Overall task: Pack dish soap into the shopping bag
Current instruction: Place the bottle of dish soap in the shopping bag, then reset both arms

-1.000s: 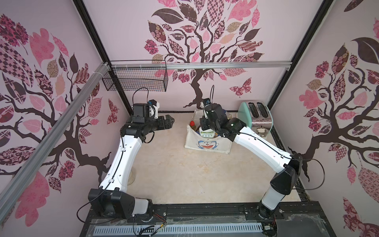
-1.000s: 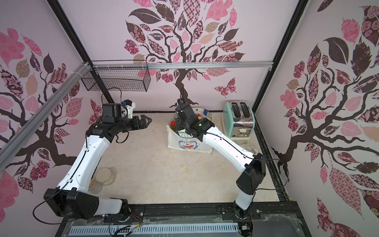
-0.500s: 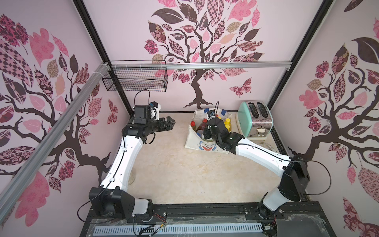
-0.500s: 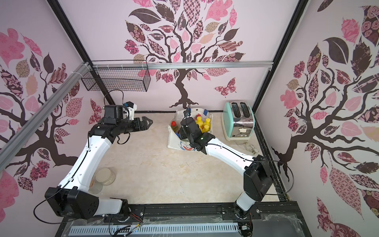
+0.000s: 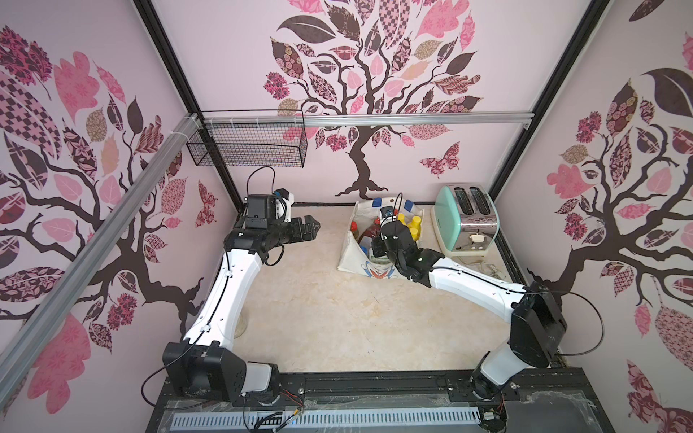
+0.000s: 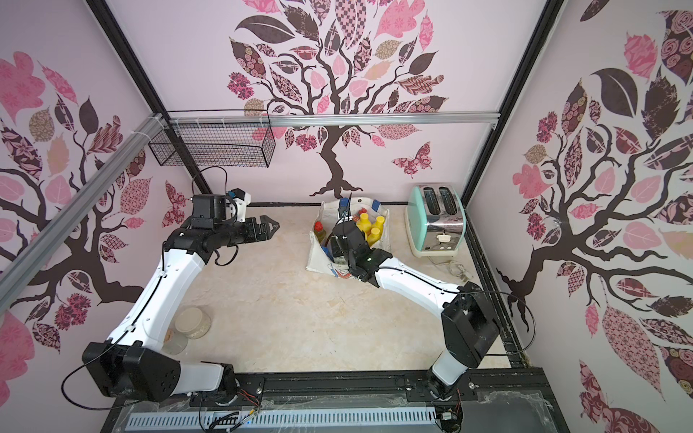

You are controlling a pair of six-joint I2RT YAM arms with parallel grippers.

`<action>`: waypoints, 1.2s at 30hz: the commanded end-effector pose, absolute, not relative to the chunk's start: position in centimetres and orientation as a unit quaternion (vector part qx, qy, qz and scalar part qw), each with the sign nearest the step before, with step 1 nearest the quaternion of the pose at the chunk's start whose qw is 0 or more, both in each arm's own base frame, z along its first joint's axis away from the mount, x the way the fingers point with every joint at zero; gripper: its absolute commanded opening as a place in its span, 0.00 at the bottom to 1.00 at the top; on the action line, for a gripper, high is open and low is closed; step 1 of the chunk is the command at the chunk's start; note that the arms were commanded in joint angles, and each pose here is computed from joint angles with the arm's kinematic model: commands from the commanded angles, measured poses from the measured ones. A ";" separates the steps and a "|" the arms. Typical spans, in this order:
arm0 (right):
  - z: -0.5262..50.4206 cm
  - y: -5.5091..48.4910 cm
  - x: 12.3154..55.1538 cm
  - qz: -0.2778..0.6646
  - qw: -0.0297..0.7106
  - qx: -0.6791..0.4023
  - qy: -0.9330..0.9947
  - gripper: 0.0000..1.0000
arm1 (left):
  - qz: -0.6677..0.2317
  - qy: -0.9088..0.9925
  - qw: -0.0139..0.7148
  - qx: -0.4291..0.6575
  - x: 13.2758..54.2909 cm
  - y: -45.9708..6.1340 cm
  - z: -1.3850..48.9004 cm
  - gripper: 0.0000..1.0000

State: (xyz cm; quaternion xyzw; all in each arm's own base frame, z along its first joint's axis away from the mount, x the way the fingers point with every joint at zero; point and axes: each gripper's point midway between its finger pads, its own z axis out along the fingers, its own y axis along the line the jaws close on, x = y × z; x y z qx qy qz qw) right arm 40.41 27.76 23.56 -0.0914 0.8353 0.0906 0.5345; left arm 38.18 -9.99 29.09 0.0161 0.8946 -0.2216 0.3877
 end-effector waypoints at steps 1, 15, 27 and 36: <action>23.4 27.5 40.2 0.095 0.528 -0.089 0.839 0.22 | -0.217 0.887 0.407 0.021 38.1 -9.9 30.0 0.97; 29.5 27.7 39.2 0.124 0.561 -0.116 0.810 0.68 | -0.191 0.887 0.421 0.005 38.3 -8.8 30.5 0.97; 35.3 23.2 36.7 0.095 0.596 -0.109 0.790 0.86 | -0.129 0.880 0.452 -0.064 39.3 -5.8 30.4 0.97; 30.9 7.9 35.0 0.011 0.592 0.001 0.806 1.00 | 0.035 0.823 0.531 -0.196 38.9 1.8 26.3 0.97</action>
